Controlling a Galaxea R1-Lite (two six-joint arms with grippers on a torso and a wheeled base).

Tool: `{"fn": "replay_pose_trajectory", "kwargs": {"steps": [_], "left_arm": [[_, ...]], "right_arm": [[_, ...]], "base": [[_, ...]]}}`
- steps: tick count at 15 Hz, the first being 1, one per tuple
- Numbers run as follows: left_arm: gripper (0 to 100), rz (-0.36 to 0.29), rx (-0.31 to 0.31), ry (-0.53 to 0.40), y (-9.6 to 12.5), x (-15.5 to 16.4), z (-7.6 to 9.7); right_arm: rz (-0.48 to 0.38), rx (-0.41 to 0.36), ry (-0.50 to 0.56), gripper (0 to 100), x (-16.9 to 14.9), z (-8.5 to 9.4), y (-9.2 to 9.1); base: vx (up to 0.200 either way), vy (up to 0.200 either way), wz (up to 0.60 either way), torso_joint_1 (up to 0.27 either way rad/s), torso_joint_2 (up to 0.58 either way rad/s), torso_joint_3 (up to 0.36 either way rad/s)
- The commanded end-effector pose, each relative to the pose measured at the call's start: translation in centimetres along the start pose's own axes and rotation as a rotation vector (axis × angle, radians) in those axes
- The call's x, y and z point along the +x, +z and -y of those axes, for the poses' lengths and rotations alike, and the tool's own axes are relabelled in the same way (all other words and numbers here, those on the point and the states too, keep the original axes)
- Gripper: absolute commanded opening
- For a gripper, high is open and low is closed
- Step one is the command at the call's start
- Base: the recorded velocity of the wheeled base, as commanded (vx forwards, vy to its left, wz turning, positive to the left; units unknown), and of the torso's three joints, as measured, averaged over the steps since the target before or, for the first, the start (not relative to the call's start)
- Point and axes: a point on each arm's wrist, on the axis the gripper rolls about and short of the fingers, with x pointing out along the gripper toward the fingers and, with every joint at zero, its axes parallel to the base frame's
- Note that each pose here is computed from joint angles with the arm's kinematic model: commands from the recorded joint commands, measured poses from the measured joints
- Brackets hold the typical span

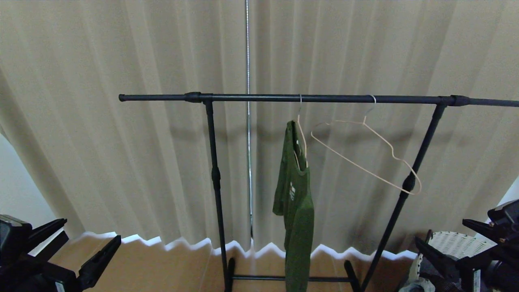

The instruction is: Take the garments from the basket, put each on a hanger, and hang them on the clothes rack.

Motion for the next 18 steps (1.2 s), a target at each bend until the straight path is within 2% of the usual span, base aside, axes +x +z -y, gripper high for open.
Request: {"fn": "replay_pose_trajectory", "kwargs": {"steps": [1, 5, 9, 12, 13, 15, 18], "left_arm": [[100, -0.012, -0.001, -0.004, -0.2, 0.1, 0.1], [100, -0.021, -0.004, -0.007, 0.4, 0.9, 0.0], [100, -0.095, -0.003, -0.025, 1.1, 1.4, -0.2], [100, -0.159, -0.005, -0.043, 2.1, -0.1, -0.5], [100, -0.189, -0.017, -0.057, 2.6, -0.8, -0.6], [100, -0.217, -0.07, -0.171, 3.3, -1.8, -0.6], [100, -0.213, -0.077, -0.195, 3.1, -1.7, -0.5]], "right_arm": [[-0.013, -0.003, 0.0, 100, 0.1, 0.0, -0.2], [-0.023, -0.035, 0.003, 100, 0.0, -0.1, -0.6], [-0.025, -0.041, 0.002, 100, 0.1, -0.1, -0.6], [-0.025, -0.043, 0.002, 100, 0.0, -0.1, -0.6], [-0.024, -0.042, 0.002, 100, 0.0, -0.1, -0.5], [-0.028, -0.043, 0.002, 100, 0.1, -0.1, -0.6], [-0.034, -0.045, 0.0, 100, 0.1, -0.1, -0.7]], "base": [[0.0, 0.0, 0.0, 0.0, 0.0, 0.0], [0.0, 0.0, 0.0, 0.0, 0.0, 0.0], [0.0, 0.0, 0.0, 0.0, 0.0, 0.0], [0.0, 0.0, 0.0, 0.0, 0.0, 0.0], [0.0, 0.0, 0.0, 0.0, 0.0, 0.0], [0.0, 0.0, 0.0, 0.0, 0.0, 0.0], [0.0, 0.0, 0.0, 0.0, 0.0, 0.0]]}}
